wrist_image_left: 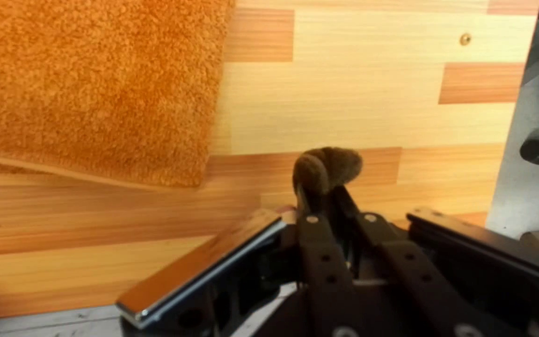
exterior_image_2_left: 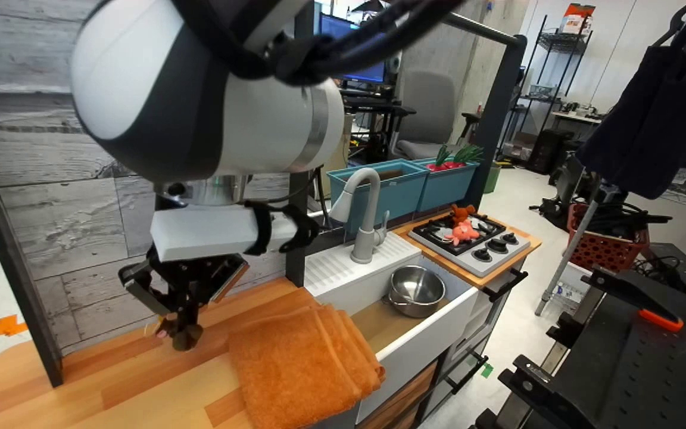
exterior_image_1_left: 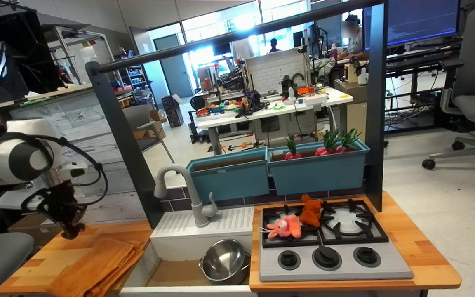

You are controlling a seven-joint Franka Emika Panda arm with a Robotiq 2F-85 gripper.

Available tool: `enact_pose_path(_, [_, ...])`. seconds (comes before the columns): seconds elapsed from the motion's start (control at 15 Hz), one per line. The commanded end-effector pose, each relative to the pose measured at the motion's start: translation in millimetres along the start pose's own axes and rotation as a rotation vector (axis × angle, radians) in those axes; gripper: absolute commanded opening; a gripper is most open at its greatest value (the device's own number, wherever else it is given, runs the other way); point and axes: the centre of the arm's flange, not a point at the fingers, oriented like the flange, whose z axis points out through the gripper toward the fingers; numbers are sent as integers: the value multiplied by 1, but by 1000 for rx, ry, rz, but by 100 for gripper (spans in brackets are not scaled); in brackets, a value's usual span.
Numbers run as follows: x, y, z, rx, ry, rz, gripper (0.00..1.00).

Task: Pick up the plush toys from the counter and stove and put them in the pot, then wipe the counter

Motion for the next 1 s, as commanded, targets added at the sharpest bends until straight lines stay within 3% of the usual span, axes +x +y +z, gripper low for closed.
enact_pose_path(0.0, [-19,28,-65,-90,76,148,2])
enact_pose_path(0.2, [-11,76,-99,-153,123,297,2])
enact_pose_path(0.33, [-5,116,-105,-202,103,402,2])
enact_pose_path(0.6, [2,204,-75,-316,98,603,2])
enact_pose_path(0.93, [-28,290,-23,-481,56,847,2])
